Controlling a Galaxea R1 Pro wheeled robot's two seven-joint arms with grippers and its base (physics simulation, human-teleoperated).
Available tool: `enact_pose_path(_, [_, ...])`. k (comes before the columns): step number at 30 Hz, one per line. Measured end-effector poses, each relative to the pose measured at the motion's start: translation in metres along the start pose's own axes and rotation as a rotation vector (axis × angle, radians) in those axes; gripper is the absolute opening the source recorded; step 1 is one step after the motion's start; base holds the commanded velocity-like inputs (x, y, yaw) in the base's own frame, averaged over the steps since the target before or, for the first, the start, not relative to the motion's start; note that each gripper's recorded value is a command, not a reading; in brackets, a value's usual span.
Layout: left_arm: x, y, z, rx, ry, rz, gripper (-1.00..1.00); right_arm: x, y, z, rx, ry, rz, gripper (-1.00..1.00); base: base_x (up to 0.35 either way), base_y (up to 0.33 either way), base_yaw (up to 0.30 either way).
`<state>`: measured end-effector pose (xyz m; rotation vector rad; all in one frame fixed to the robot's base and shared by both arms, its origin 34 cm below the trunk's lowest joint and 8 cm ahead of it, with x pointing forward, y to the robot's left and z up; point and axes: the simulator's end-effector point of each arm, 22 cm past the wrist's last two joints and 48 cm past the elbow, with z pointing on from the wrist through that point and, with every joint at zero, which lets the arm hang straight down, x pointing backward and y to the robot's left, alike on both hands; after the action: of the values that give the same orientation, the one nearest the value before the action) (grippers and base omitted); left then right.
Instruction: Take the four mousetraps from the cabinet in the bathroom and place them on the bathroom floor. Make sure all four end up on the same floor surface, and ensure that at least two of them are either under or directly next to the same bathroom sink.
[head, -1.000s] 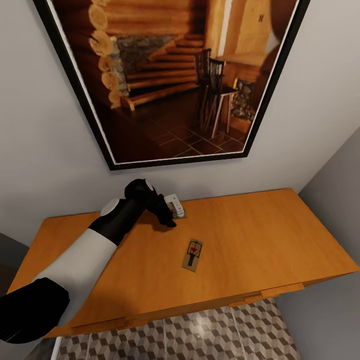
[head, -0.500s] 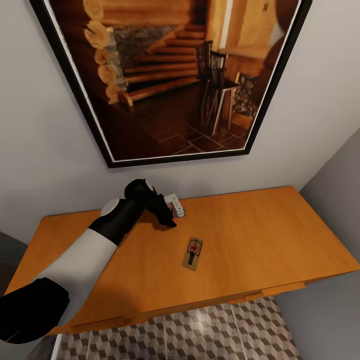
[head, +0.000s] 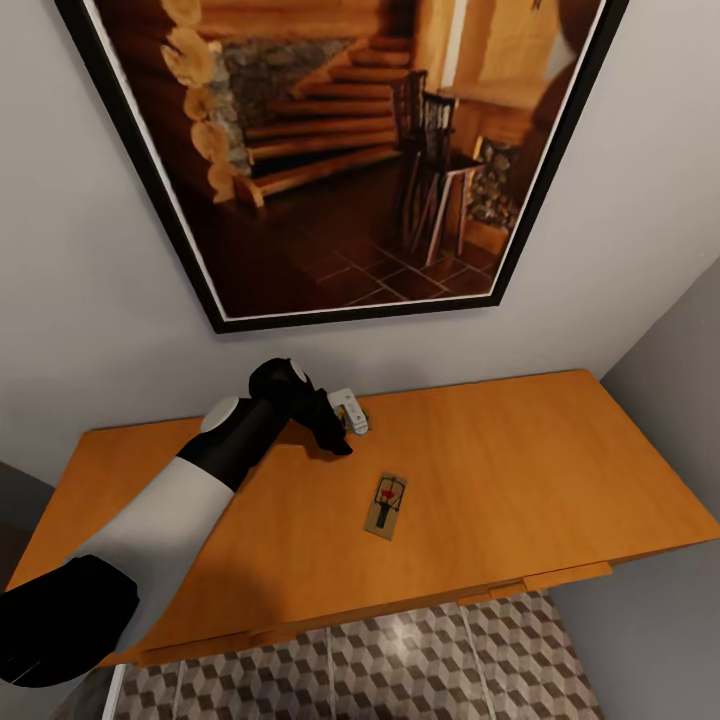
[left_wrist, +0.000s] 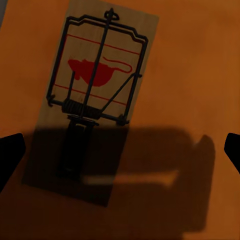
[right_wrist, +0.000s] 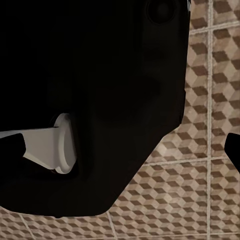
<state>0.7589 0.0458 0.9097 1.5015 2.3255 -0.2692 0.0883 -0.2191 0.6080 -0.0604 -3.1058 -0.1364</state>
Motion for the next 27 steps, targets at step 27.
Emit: enact_pose_path(27, [-0.0001,0.0017,-0.0014,-0.005,-0.002,0.001,1.00,0.0000,0.0059,0.0003,-0.007,0.000,0.003,1.00,0.000,0.000,0.000])
